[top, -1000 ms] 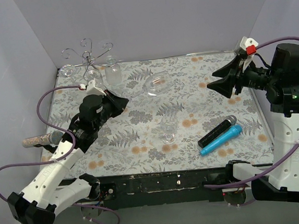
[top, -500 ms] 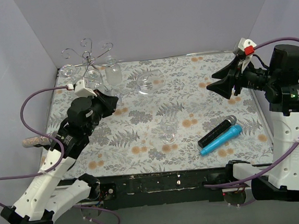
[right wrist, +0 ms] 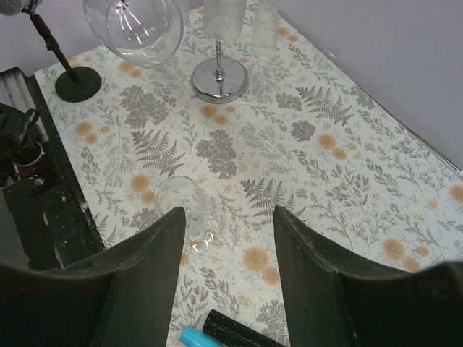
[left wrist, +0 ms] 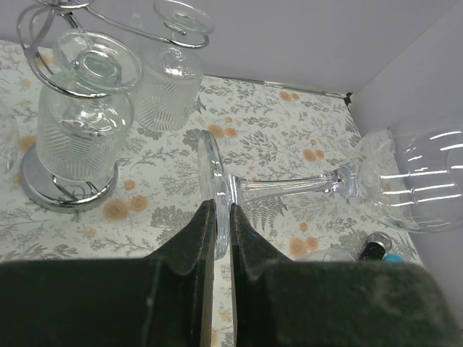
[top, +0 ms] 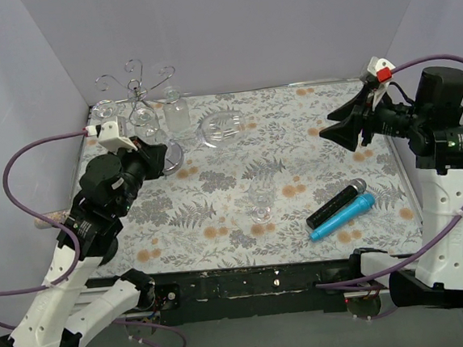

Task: Place the wine glass upside down on the wine glass rack
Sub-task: Turn the wine glass upside down at the wine rack.

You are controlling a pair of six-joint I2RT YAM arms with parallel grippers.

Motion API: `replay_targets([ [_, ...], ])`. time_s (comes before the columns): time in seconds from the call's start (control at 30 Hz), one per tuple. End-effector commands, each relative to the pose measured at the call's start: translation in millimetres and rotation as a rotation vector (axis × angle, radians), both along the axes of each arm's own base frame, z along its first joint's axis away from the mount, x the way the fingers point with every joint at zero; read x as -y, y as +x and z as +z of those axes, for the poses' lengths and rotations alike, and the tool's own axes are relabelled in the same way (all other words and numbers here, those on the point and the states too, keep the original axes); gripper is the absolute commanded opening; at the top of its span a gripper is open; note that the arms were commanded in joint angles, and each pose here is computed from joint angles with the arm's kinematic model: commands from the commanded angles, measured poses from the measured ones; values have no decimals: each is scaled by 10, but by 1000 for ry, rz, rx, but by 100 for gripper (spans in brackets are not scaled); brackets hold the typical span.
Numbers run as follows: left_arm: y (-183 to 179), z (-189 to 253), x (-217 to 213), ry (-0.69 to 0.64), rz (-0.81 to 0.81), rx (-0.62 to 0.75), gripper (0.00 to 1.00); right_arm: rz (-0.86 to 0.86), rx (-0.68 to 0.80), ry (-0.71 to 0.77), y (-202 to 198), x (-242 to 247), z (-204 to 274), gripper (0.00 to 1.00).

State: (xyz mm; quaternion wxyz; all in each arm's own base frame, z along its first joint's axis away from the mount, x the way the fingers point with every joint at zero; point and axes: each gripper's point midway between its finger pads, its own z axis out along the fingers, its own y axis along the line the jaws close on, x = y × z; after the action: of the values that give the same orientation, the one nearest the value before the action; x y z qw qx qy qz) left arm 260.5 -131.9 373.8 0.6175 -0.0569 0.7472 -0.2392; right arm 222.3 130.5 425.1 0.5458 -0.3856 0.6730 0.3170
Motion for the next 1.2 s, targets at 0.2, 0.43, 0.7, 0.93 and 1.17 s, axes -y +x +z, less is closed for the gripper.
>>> replay_targets([
  [0.2, -132, 432, -260, 143, 26, 167, 0, -8, 5, 16, 145, 14, 33, 60],
  [0.43, -173, 523, -327, 288, 2, 239, 0, 13, -27, 32, 239, -2, -5, 59],
  [0.7, -233, 717, -340, 388, -34, 339, 0, 41, -66, 54, 359, -26, -53, 59],
  [0.93, -278, 789, -308, 465, -79, 406, 0, 40, -89, 57, 451, -16, -123, 58],
  [1.17, -334, 810, -308, 545, -113, 459, 0, 57, -101, 73, 525, -46, -127, 58],
])
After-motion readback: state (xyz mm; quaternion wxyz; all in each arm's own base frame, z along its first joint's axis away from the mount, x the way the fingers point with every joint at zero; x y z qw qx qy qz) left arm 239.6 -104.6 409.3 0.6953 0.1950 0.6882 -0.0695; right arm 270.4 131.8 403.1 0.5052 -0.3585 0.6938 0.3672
